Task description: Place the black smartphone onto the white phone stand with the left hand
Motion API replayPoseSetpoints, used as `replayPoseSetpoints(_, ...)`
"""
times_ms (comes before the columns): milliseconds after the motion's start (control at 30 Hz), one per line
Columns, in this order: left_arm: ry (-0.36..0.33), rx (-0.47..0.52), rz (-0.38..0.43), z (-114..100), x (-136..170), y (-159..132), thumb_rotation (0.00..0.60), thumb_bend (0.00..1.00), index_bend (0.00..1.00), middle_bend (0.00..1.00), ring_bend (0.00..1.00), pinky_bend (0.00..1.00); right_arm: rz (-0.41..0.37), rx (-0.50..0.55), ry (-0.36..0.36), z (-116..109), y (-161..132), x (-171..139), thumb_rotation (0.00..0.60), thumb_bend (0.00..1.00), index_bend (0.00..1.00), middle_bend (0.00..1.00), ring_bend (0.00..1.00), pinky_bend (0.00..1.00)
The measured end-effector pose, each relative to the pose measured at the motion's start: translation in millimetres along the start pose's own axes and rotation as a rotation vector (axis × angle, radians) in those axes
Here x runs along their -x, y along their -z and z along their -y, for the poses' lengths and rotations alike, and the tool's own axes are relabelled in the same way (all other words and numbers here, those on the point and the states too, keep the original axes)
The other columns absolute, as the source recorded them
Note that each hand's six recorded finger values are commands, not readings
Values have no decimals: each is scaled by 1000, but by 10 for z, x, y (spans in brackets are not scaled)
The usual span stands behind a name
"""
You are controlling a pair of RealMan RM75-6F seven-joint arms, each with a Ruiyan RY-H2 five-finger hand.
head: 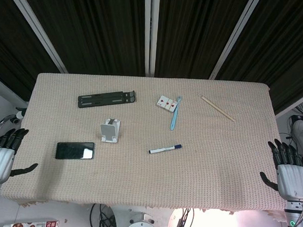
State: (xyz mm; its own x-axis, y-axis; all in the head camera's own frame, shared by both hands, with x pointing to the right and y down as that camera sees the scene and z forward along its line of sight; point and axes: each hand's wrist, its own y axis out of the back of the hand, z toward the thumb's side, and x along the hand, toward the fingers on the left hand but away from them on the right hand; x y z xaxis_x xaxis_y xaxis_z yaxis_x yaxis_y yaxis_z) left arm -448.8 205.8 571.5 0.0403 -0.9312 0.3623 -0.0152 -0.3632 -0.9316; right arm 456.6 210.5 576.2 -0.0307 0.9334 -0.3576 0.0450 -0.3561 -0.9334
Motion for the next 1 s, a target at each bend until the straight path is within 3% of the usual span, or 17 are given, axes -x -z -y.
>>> replayPoseSetpoints(400, 17, 6, 52, 18, -60, -214, 464, 47, 105, 124, 88, 211, 14, -7, -19, 26, 64, 39, 600, 131, 0, 0, 0, 0)
replayPoseSetpoints(567, 76, 21, 107, 176, -156, -467, 476, 45, 105, 120, 89, 211, 21, -29, -14, -29, 104, 78, 600, 132, 0, 0, 0, 0)
replayPoseSetpoints(867, 239, 25, 113, 532, -383, -928, 482, 44, 99, 106, 88, 210, 37, -36, -5, -101, 158, 25, 600, 131, 0, 0, 0, 0)
replayPoseSetpoints(1000, 278, 29, 139, 645, -526, -1159, 477, 45, 99, 96, 88, 210, 43, -33, 0, -114, 180, -2, 600, 131, 0, 0, 0, 0)
